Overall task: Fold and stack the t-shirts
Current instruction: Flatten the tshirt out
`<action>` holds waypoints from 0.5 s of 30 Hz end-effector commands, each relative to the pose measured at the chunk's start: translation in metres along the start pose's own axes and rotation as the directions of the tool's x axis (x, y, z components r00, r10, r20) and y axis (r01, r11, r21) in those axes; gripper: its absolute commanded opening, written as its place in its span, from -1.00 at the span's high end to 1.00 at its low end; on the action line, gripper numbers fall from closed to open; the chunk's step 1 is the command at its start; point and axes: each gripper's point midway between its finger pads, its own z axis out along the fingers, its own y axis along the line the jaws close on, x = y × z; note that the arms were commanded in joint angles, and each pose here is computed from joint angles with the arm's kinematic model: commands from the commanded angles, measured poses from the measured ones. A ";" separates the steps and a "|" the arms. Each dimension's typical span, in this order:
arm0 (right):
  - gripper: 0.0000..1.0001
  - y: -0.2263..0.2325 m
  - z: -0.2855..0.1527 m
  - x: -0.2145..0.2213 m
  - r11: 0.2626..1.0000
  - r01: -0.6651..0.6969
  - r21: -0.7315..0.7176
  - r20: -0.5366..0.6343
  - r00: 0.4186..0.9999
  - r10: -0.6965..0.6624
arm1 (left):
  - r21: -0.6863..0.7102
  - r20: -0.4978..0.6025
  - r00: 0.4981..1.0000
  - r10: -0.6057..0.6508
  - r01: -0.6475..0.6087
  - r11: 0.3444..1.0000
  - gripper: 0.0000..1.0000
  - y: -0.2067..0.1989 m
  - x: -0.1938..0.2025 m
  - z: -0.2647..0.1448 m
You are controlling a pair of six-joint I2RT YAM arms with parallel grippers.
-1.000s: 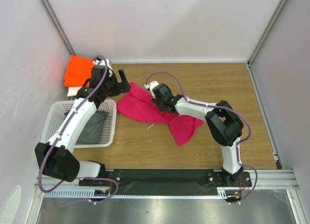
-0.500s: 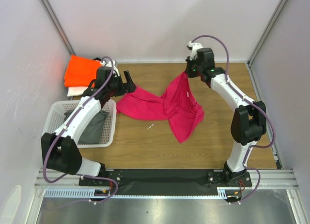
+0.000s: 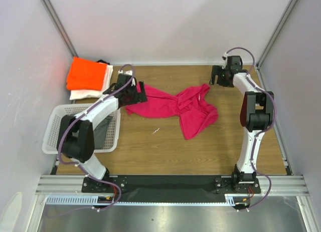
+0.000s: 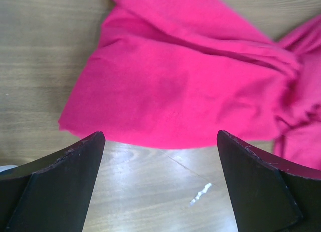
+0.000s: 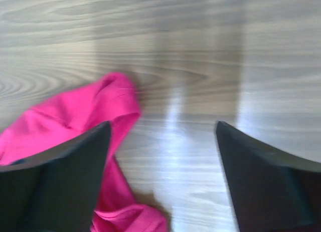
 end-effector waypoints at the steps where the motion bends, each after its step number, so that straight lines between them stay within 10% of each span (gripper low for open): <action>1: -0.93 0.014 -0.034 -0.047 0.999 -0.016 -0.037 0.083 0.996 0.019 | -0.060 0.040 0.999 -0.022 0.024 0.998 -1.00 0.002 -0.017 0.013; 8: -0.93 0.094 -0.116 -0.050 0.974 -0.037 -0.222 0.126 0.990 0.066 | -0.244 0.007 0.996 -0.094 0.093 0.965 -0.97 0.029 -0.008 0.035; 15: -0.92 0.131 -0.115 0.037 0.968 -0.073 -0.241 -0.003 0.997 0.074 | -0.298 -0.012 0.995 -0.101 0.093 0.950 -0.89 0.020 0.015 0.042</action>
